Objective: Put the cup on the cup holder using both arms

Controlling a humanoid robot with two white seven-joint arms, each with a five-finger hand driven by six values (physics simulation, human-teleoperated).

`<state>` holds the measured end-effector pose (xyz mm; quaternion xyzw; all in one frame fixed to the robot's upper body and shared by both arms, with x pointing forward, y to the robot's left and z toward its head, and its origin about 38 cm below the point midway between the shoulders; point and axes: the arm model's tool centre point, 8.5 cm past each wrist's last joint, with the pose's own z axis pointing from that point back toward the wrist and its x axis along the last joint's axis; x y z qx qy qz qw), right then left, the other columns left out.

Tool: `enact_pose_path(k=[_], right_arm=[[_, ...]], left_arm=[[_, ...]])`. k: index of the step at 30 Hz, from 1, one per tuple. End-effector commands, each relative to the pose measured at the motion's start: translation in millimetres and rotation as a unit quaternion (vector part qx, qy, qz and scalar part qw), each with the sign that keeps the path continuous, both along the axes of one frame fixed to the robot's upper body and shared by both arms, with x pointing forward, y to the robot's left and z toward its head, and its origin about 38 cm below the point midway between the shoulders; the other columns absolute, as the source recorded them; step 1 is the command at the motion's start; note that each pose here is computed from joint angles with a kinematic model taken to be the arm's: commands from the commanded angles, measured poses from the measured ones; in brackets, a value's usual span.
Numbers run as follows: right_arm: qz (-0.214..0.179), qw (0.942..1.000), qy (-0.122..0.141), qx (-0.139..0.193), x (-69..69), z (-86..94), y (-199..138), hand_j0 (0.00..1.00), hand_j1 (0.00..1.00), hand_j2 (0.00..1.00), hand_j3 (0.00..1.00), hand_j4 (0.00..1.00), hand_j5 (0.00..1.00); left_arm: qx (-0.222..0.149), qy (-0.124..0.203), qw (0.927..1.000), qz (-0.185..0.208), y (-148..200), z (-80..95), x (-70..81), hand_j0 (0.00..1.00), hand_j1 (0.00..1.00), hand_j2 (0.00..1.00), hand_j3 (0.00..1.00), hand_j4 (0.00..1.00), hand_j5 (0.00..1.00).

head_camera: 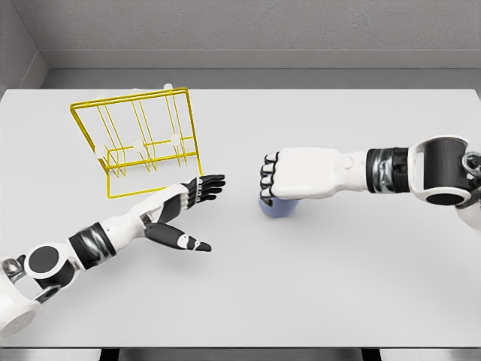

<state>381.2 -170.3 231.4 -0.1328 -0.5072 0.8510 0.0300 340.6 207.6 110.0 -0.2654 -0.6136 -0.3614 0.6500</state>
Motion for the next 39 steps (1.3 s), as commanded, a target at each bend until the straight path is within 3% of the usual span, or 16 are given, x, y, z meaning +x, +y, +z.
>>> enact_pose_path(k=[1,8,9,10,13,21,23,28,30,32,33,36,37,39], right_arm=[[0.009,0.9999,0.007,0.005,-2.7,-3.7,9,0.49,0.49,0.49,0.49,0.49,0.49],[0.013,0.9998,0.011,0.004,-4.2,-6.4,12,0.49,0.49,0.49,0.49,0.49,0.49],[0.013,0.9999,0.011,0.003,-4.3,-7.0,11,0.58,0.58,0.58,0.58,0.58,0.58],[0.012,0.9999,0.011,0.002,-4.1,-7.0,10,0.77,0.77,0.77,0.77,0.77,0.77],[0.01,0.9999,0.01,0.0,-3.9,-7.1,9,0.97,0.97,0.97,0.97,0.97,0.97],[0.005,0.9999,0.004,0.009,-0.9,-0.9,5,1.0,1.0,1.0,1.0,1.0,1.0],[-0.019,0.999,-0.026,0.032,9.7,25.9,-8,1.0,1.0,1.0,1.0,1.0,1.0],[-0.053,0.9939,-0.063,0.073,20.6,67.3,-33,1.0,1.0,1.0,1.0,1.0,1.0],[-0.083,0.988,-0.043,0.123,22.6,86.3,-61,1.0,1.0,1.0,1.0,1.0,1.0],[-0.145,0.974,-0.028,0.172,33.1,92.4,-106,1.0,1.0,1.0,1.0,1.0,1.0],[-0.17,0.9669,-0.018,0.19,33.6,86.2,-122,1.0,1.0,1.0,1.0,1.0,1.0],[-0.22,0.949,-0.025,0.225,24.7,85.0,-162,1.0,1.0,1.0,1.0,1.0,1.0],[-0.225,0.9467,-0.018,0.23,22.3,79.6,-165,1.0,1.0,1.0,1.0,1.0,1.0],[-0.228,0.938,0.021,0.26,16.0,65.9,-171,1.0,1.0,1.0,1.0,1.0,1.0]], left_arm=[[-0.002,0.001,1.0,0.0,-1,-0.3,0.2,1.0,1.0,1.0,1.0,1.0,1.0],[-0.003,0.001,1.0,0.001,-1,0.1,0.6,1.0,1.0,1.0,1.0,1.0,1.0],[-0.002,0.001,1.0,0.001,-1,0.1,0.6,1.0,1.0,1.0,1.0,1.0,1.0],[-0.002,0.001,1.0,0.001,-1,0.1,0.6,1.0,1.0,1.0,1.0,1.0,1.0],[-0.002,0.001,1.0,0.001,-1,0.1,0.6,1.0,1.0,1.0,1.0,1.0,1.0],[-0.003,0.001,1.0,0.001,-1,0.1,0.6,1.0,1.0,1.0,1.0,1.0,1.0],[-0.003,0.001,1.0,0.001,-1,0.1,0.6,1.0,1.0,1.0,1.0,1.0,1.0],[-0.003,0.002,1.0,0.001,-1,-0.4,0.2,1.0,1.0,1.0,1.0,1.0,1.0],[-0.005,0.002,1.0,-0.001,-4,-0.4,0.2,1.0,1.0,1.0,1.0,1.0,1.0],[-0.008,0.002,1.0,-0.001,-6,-1.8,0.8,1.0,1.0,1.0,1.0,1.0,1.0],[-0.013,0.006,0.9999,0.0,-11,-4.7,2.0,1.0,1.0,1.0,1.0,1.0,1.0],[-0.013,0.011,0.9998,0.003,-19,-4.1,8.9,1.0,1.0,1.0,1.0,1.0,1.0],[-0.012,0.011,0.9998,0.006,-18,-4.8,11.3,1.0,1.0,1.0,1.0,1.0,1.0],[-0.014,0.011,0.9998,0.012,-20,-4.9,17.4,1.0,1.0,1.0,1.0,1.0,1.0]])
